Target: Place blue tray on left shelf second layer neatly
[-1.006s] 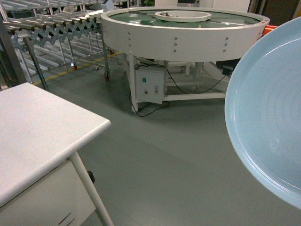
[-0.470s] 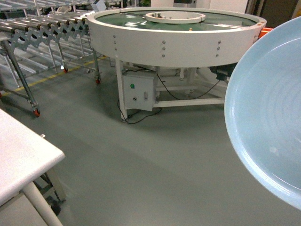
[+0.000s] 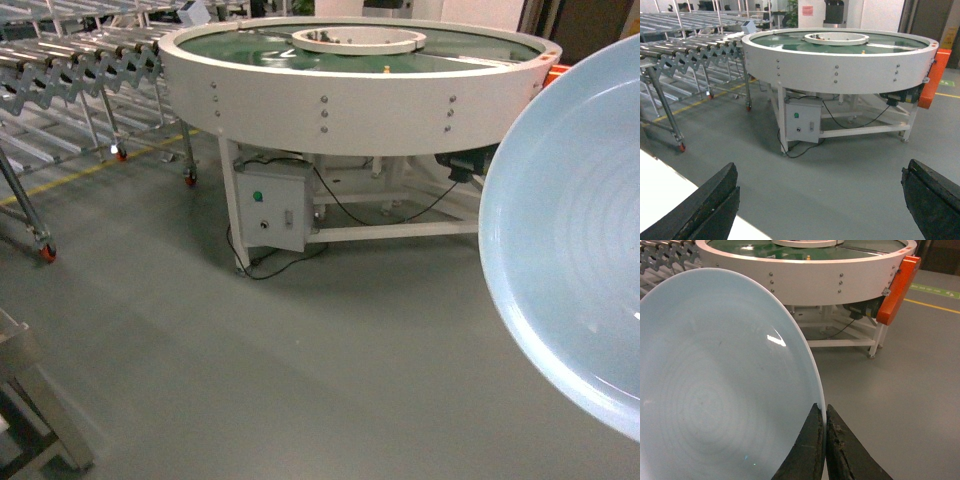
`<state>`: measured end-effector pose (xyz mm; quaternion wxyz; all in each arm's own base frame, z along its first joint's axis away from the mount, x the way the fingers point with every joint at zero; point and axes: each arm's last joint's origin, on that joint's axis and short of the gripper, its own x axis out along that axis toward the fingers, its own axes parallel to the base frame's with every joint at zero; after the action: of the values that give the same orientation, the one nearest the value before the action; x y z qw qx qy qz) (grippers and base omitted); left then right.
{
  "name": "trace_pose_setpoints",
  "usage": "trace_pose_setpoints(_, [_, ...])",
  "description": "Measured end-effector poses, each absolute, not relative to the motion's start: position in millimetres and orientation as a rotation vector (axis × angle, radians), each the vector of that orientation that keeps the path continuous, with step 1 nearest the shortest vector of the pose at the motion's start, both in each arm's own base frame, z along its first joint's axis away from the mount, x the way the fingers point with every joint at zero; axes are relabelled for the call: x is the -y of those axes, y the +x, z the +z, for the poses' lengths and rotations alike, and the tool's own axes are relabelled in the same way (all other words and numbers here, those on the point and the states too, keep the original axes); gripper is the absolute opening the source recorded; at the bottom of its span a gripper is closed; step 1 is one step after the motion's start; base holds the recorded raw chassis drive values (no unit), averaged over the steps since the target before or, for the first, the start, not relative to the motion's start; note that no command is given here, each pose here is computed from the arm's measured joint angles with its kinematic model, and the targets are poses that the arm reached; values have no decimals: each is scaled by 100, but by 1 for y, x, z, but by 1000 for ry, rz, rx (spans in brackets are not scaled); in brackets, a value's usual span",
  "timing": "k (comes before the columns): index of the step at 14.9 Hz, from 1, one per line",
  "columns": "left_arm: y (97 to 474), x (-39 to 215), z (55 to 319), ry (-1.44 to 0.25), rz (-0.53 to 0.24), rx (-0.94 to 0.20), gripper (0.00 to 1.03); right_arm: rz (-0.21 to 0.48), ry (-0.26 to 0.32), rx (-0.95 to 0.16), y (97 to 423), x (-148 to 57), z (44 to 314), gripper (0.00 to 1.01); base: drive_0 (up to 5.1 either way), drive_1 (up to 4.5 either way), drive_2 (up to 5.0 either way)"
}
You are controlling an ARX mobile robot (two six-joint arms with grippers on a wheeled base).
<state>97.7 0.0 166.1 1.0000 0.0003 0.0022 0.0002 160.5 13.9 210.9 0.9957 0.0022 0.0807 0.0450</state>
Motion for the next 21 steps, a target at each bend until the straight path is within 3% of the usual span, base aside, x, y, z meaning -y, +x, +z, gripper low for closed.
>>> trace_pose_setpoints(18, [98, 0, 166, 1, 0, -4, 98, 91, 4, -164, 161, -14, 211, 2, 282, 215, -499])
trace_pose_setpoints(21, [98, 0, 166, 1, 1, -6, 98, 91, 4, -168, 161, -14, 210, 2, -52, 187, -574])
